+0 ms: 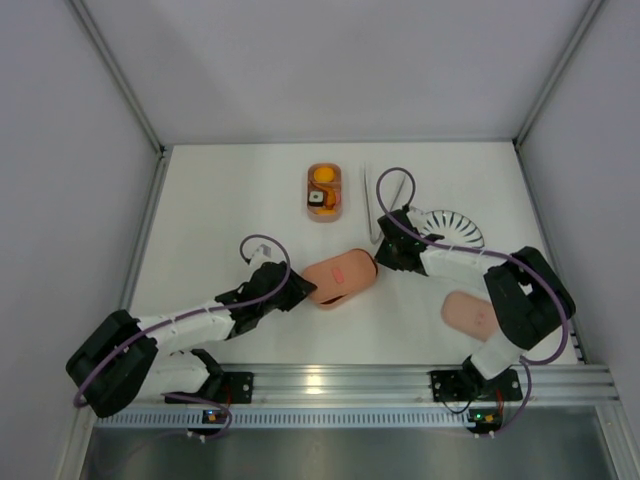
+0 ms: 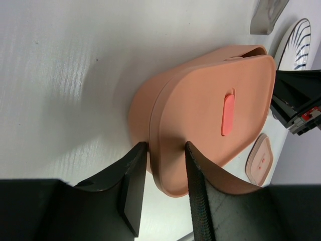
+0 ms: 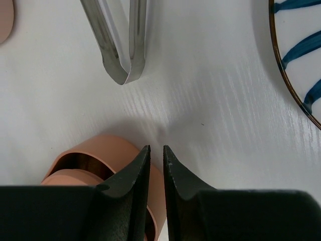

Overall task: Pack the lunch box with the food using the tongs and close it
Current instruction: Close the box lid on the packing box.

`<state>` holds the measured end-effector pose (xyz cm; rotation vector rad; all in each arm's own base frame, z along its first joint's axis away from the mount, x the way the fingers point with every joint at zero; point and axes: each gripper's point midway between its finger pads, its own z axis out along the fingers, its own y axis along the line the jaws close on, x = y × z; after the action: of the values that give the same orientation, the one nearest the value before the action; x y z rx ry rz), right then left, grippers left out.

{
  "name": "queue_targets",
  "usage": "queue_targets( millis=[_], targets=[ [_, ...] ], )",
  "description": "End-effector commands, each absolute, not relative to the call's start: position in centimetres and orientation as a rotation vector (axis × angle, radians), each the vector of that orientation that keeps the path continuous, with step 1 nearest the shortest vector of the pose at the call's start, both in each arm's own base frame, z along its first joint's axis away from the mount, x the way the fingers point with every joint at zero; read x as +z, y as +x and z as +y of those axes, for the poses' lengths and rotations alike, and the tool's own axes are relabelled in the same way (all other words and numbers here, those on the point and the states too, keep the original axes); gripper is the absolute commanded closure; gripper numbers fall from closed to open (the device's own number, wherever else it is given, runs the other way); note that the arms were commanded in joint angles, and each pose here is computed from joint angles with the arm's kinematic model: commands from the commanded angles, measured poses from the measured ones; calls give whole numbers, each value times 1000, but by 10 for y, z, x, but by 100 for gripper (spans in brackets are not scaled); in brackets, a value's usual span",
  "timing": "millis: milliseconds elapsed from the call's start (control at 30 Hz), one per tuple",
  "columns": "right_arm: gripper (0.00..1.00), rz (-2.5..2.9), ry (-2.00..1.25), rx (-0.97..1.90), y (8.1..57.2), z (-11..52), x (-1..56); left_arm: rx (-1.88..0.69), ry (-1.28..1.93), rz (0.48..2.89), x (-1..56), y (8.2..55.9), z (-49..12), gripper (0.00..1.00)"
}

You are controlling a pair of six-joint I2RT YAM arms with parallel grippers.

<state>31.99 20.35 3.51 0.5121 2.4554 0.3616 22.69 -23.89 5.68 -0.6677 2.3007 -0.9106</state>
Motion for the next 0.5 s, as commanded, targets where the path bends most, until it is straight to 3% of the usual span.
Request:
queue_targets(
  millis=[0,467],
  targets=[
    [84,2438,456,507,311,234,54,-984,-685,2236,81,236,-253,59],
    [84,2443,440,522,306,243,55,-994,-618,2278,86,232,-265,55]
  ],
)
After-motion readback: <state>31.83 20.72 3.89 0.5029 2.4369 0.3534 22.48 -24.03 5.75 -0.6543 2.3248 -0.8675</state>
